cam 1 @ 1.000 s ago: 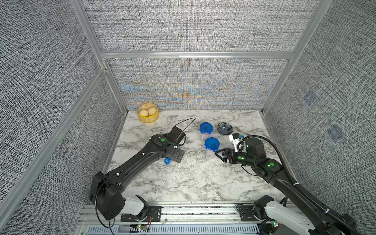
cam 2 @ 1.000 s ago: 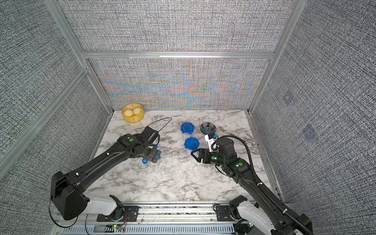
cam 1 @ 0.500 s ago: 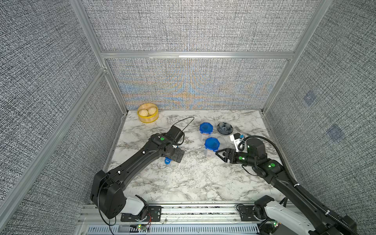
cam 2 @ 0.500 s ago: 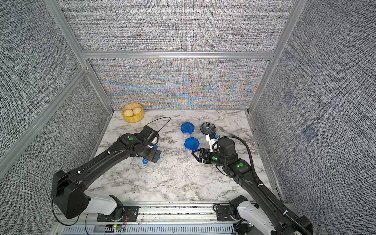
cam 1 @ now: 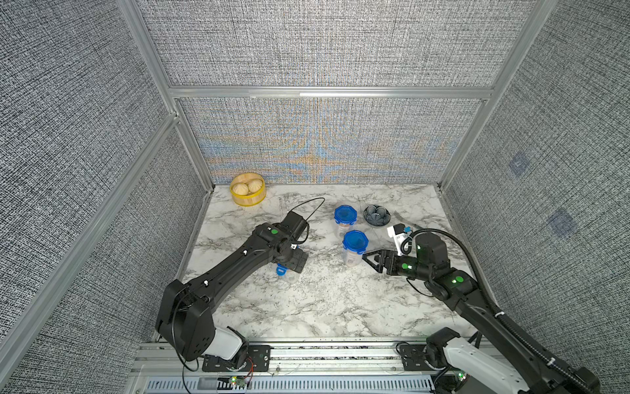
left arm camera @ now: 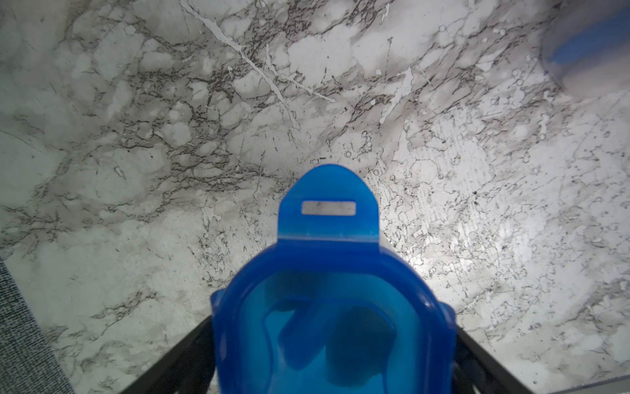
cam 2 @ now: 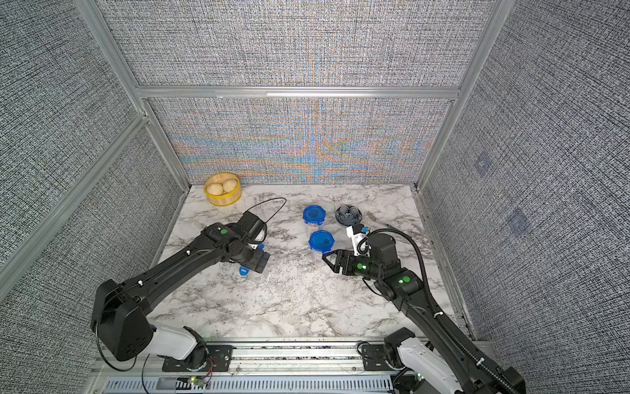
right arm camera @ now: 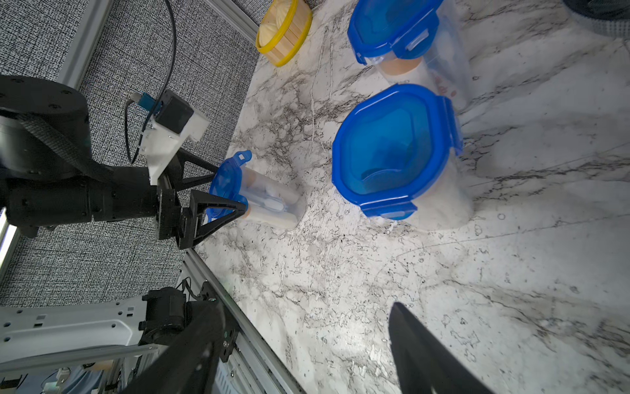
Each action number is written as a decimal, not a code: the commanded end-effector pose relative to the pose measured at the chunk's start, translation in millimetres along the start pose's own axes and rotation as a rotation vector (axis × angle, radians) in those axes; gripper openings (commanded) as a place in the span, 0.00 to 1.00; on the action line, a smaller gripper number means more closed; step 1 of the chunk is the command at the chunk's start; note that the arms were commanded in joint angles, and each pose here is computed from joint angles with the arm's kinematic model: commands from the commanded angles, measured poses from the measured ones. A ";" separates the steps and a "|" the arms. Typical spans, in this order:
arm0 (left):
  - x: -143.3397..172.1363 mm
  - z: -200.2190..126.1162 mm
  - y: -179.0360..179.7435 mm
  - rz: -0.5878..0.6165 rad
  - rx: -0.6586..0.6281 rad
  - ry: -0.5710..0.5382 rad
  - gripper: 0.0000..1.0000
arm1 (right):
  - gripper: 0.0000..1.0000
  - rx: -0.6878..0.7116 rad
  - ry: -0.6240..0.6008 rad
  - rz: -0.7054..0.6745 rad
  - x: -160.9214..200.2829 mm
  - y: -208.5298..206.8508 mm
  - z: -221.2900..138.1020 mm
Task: Pack away toiletry kits
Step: Close the fastener on the container.
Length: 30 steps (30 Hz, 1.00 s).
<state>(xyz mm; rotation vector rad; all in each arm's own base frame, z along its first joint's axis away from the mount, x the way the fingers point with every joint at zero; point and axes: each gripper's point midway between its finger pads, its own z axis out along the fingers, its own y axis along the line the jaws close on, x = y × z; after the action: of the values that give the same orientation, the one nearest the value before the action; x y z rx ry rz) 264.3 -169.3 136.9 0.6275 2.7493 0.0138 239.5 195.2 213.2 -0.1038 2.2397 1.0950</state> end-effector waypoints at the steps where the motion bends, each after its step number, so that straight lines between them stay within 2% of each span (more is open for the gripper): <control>1: 5.7 2.0 -0.4 0.002 0.009 0.024 0.90 | 0.78 -0.013 -0.007 -0.001 -1.4 2.2 -0.7; 4: 6.0 2.6 0.3 -0.002 0.011 0.026 0.84 | 0.78 -0.014 -0.015 -0.003 -2.6 2.6 -1.8; 10: 5.8 4.5 0.0 -0.009 0.020 0.030 0.78 | 0.78 -0.002 -0.015 -0.003 -2.6 -0.5 -1.5; 11: 5.3 4.6 0.1 -0.008 0.019 0.030 0.80 | 0.78 0.001 -0.014 -0.004 -2.3 -1.1 -1.1; 14: 3.1 1.3 3.1 -0.010 0.004 0.020 0.98 | 0.78 0.005 -0.015 -0.006 -2.5 -1.7 -1.2; 15: 2.4 -0.3 3.3 -0.008 0.004 0.016 1.00 | 0.78 0.006 -0.013 -0.005 -2.2 -2.0 -0.8; 25: -13.7 -25.9 -9.1 0.022 0.095 -0.078 0.99 | 0.78 0.018 -0.007 -0.018 -1.4 -5.9 1.9; 28: -12.9 -37.6 -4.2 0.000 0.082 -0.109 0.99 | 0.78 0.015 -0.016 -0.085 -4.0 -3.7 2.8; 30: -10.2 -50.9 5.9 -0.050 0.051 -0.175 0.99 | 0.78 -0.015 -0.011 -0.180 -4.8 7.8 4.8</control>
<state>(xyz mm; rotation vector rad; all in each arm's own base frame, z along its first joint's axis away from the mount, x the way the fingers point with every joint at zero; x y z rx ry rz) 262.9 -176.0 177.8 0.6215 2.6360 -0.1315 241.7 195.0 206.9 -0.1581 2.2404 1.0466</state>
